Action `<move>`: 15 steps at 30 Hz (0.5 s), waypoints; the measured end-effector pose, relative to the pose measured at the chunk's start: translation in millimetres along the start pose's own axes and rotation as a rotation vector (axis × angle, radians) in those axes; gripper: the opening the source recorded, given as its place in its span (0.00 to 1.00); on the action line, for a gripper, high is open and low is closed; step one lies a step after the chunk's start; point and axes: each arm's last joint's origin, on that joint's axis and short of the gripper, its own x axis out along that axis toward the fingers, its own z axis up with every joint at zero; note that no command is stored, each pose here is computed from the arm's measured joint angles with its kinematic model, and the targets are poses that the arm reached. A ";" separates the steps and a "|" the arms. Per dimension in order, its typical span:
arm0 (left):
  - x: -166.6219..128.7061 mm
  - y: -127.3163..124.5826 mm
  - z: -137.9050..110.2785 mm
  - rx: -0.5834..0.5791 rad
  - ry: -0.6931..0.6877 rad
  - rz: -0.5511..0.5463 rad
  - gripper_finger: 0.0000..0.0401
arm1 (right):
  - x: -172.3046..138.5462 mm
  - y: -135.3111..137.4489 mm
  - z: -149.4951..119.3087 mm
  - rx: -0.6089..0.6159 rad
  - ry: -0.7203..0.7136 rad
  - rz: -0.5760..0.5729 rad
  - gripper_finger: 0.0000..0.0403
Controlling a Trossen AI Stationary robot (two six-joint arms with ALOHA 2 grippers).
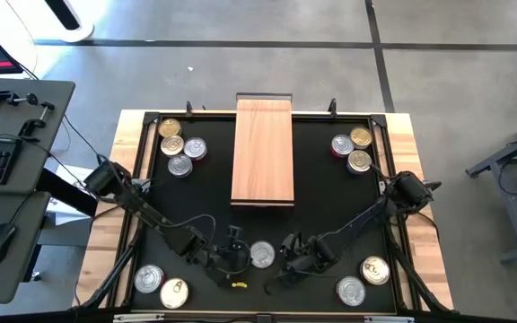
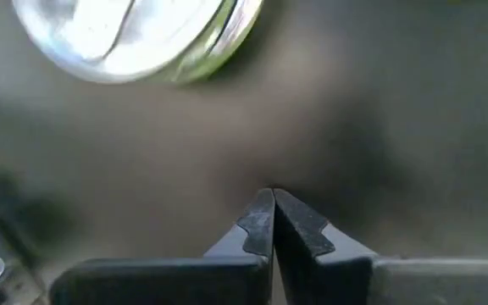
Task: Stack canned seafood by type on shelf
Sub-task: Put the green tuna can on the shelf
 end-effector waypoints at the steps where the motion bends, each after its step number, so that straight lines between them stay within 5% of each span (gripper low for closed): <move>1: 0.8 0.1 0.5 -0.015 -0.007 0.005 0.00 | 0.3 -0.9 2.7 -0.016 -0.007 -0.004 0.00; 15: 25.1 4.5 -17.9 -0.075 0.057 0.086 0.00 | 2.4 -4.8 27.8 -0.149 -0.086 -0.005 0.00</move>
